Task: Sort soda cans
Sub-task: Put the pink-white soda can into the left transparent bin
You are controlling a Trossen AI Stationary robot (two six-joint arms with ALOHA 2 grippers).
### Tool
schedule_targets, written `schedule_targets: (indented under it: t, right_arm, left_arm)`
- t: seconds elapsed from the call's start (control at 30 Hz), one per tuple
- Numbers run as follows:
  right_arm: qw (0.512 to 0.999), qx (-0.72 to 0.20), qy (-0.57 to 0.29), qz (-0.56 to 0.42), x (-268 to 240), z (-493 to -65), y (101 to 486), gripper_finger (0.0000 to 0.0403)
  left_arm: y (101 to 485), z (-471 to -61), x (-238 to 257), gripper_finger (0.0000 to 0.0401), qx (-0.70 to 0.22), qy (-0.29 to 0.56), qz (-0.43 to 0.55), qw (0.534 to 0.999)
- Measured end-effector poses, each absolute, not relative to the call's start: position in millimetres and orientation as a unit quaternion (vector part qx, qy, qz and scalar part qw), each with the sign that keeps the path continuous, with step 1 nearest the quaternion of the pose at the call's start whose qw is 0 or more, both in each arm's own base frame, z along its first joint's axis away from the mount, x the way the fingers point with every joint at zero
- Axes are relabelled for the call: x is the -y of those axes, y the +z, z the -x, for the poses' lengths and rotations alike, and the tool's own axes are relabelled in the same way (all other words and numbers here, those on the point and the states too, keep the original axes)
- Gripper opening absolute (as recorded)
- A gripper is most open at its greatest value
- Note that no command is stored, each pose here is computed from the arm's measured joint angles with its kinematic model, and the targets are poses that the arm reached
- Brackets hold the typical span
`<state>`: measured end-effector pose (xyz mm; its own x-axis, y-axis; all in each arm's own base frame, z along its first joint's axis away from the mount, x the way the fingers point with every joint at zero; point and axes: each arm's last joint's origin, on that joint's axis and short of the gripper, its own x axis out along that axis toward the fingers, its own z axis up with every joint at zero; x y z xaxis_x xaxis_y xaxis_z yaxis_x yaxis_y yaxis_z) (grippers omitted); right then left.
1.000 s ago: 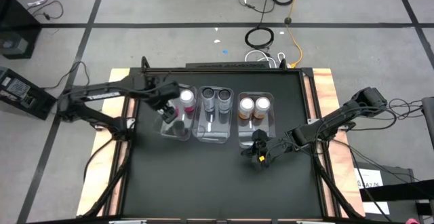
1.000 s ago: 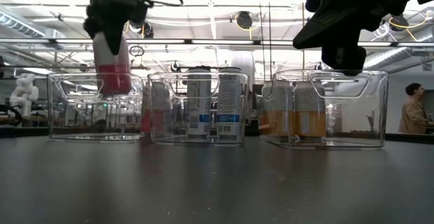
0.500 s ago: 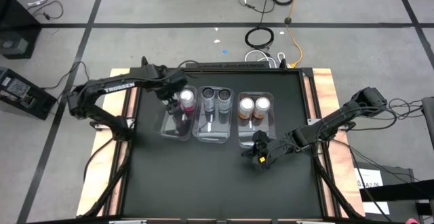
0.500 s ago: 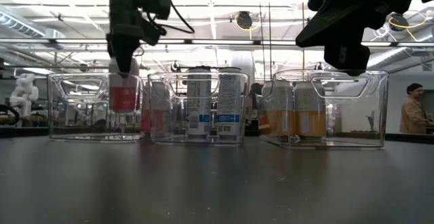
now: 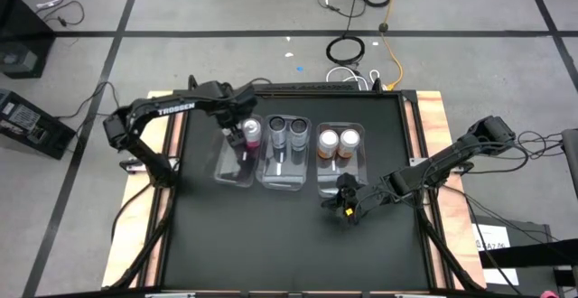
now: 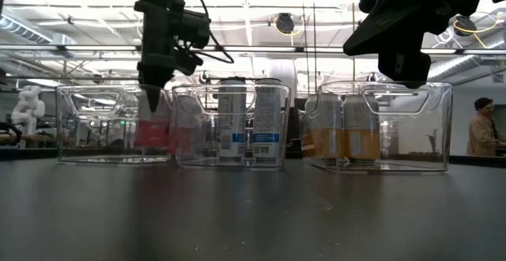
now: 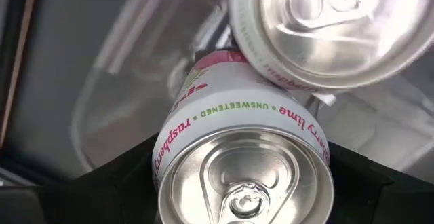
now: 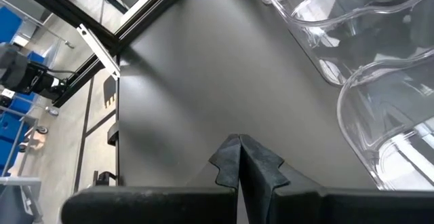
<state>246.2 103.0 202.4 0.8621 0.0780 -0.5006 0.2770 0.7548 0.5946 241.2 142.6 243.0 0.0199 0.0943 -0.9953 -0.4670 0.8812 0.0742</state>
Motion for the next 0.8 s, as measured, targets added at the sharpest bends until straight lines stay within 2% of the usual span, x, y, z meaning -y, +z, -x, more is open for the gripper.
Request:
schedule_targets:
  t: [0.13, 0.63, 0.8]
  right_arm:
    - [0.901, -0.257, -0.055, -0.346, -103, -246, 202, 0.0000]
    - [0.901, -0.257, -0.055, -0.346, -103, -246, 202, 0.0000]
    - [0.902, -0.256, -0.056, -0.344, -102, -247, 202, 0.0000]
  left_arm:
    - [244, -242, -148, 0.0308, -0.657, 0.203, 0.133, 0.714]
    - [221, -228, -149, 0.0308, -0.666, 0.199, 0.164, 0.700]
    - [220, -229, -150, 0.0337, -0.661, 0.206, 0.157, 0.704]
